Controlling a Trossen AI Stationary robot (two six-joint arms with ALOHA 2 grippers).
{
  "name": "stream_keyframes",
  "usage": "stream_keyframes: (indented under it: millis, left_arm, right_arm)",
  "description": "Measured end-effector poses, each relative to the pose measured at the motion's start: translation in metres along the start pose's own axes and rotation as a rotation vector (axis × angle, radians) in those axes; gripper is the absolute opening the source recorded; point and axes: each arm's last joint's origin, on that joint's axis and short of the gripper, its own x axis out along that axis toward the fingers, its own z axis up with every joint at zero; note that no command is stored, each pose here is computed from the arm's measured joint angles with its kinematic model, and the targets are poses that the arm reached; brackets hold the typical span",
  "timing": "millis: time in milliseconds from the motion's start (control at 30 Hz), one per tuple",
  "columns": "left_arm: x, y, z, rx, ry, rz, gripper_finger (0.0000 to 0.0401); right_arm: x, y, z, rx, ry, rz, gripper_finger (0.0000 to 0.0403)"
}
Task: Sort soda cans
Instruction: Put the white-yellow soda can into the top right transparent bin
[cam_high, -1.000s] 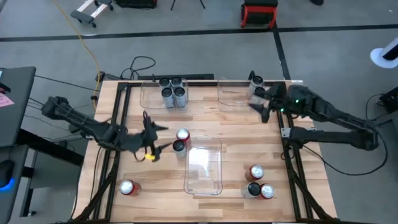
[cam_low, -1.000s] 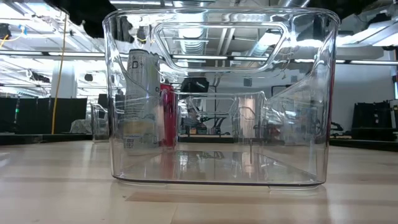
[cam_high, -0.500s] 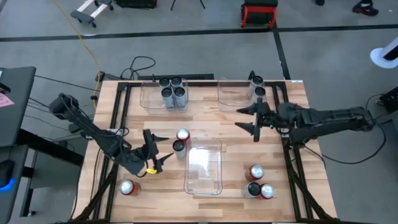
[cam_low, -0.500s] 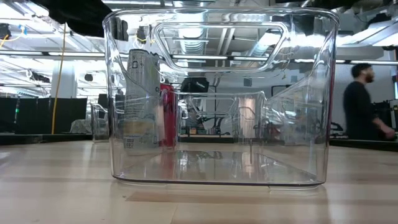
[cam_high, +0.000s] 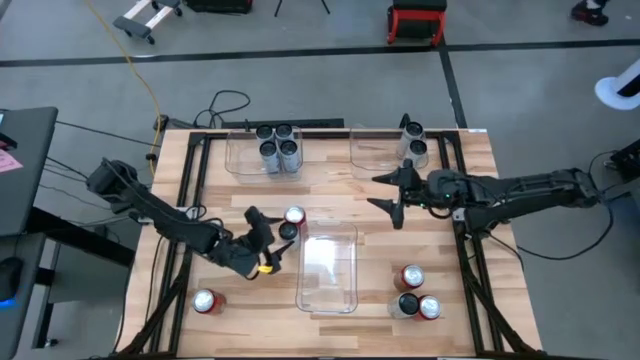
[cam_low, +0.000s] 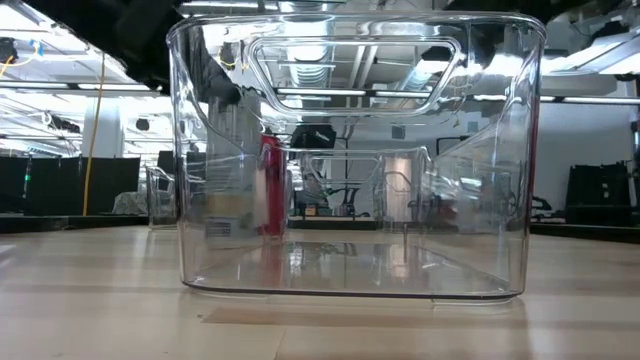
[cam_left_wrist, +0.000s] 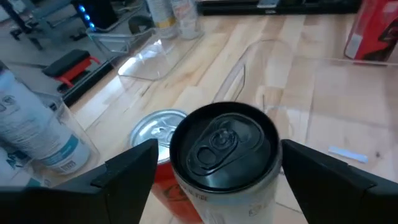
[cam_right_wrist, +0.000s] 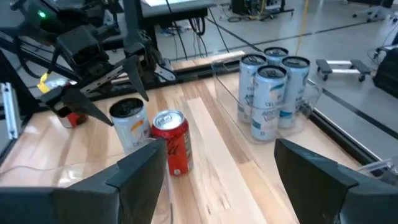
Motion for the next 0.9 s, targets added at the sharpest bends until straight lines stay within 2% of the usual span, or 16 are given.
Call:
stream_keyframes:
  millis: [167, 367, 500, 700, 900]
  left_arm:
    - [0.014, 0.0, -0.004, -0.002, 0.04, -0.02, 0.0354]
    - [0.021, 0.003, -0.006, -0.052, 0.051, 0.001, 0.0355]
    - [0.021, 0.003, -0.003, -0.072, 0.035, -0.003, 0.0331]
    - [0.018, 0.006, -0.001, -0.064, 0.032, -0.003, 0.0258]
    - [0.007, 0.017, 0.015, -0.086, -0.021, -0.012, 0.0257]
  right_arm:
    - [0.006, -0.002, -0.003, -0.003, 0.021, -0.017, 0.0317]
    - [0.006, -0.002, -0.003, 0.004, 0.021, -0.018, 0.0317]
    - [0.005, -0.002, -0.002, 0.007, 0.02, -0.017, 0.0317]
    - [0.007, -0.001, -0.004, 0.005, 0.028, -0.006, 0.0317]
    - [0.008, 0.004, -0.004, -0.009, 0.031, 0.055, 0.0317]
